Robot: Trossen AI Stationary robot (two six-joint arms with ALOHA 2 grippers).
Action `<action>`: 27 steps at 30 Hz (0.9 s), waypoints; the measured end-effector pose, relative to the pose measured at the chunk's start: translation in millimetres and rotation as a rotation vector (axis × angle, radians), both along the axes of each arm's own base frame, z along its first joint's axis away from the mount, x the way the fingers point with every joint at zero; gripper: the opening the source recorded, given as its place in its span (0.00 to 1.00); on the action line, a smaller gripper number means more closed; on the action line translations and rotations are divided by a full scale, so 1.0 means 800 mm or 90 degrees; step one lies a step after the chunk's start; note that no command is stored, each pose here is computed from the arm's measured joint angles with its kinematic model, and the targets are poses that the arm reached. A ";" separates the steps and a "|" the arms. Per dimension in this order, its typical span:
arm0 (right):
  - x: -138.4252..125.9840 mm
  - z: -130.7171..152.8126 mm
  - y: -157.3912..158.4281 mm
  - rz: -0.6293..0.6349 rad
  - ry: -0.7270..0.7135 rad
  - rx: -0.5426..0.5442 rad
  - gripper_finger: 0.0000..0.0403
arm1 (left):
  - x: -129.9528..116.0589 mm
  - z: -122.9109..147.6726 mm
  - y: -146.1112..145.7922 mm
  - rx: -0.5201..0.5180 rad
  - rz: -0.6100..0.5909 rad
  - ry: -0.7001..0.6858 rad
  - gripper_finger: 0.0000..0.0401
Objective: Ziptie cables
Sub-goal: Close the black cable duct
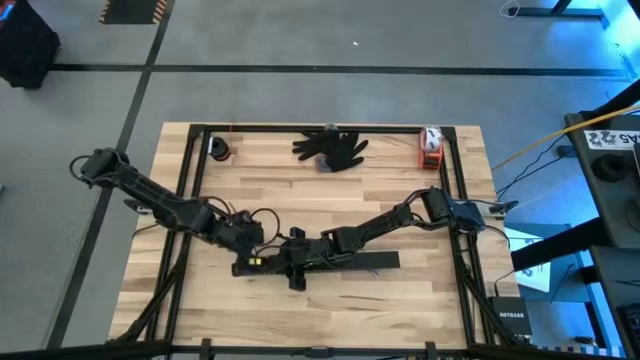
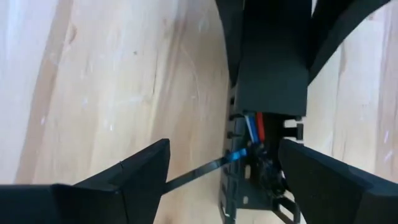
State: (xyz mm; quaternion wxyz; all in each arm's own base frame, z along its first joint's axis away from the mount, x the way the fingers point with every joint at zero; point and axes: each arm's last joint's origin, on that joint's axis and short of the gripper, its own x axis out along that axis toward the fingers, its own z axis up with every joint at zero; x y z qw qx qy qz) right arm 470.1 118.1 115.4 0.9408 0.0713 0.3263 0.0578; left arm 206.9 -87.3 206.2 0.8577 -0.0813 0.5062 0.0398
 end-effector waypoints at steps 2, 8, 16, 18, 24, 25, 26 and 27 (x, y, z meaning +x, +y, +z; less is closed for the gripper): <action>0.000 0.000 0.000 0.000 0.000 0.000 0.57 | -0.004 -0.001 -0.003 -0.002 0.005 0.013 0.72; 0.000 0.000 0.000 0.001 0.000 -0.002 0.57 | -0.013 -0.003 -0.017 -0.028 0.003 0.032 0.68; 0.000 0.000 0.000 0.002 -0.001 -0.004 0.57 | -0.030 -0.003 -0.045 -0.085 -0.055 0.067 0.56; 0.000 0.000 0.000 0.003 -0.004 -0.016 0.57 | -0.032 -0.003 -0.049 -0.089 -0.053 0.070 0.51; 0.000 0.000 0.000 0.011 -0.006 -0.029 0.57 | -0.037 -0.005 -0.050 -0.088 -0.033 0.088 0.22; 0.000 0.000 0.000 0.011 -0.006 -0.029 0.57 | -0.038 -0.006 -0.050 -0.084 -0.031 0.095 0.17; 0.000 0.000 0.000 0.011 -0.006 -0.029 0.57 | -0.039 -0.008 -0.050 -0.078 -0.030 0.104 0.11; 0.000 0.000 0.000 0.011 -0.006 -0.030 0.57 | -0.039 -0.010 -0.050 -0.075 -0.030 0.110 0.07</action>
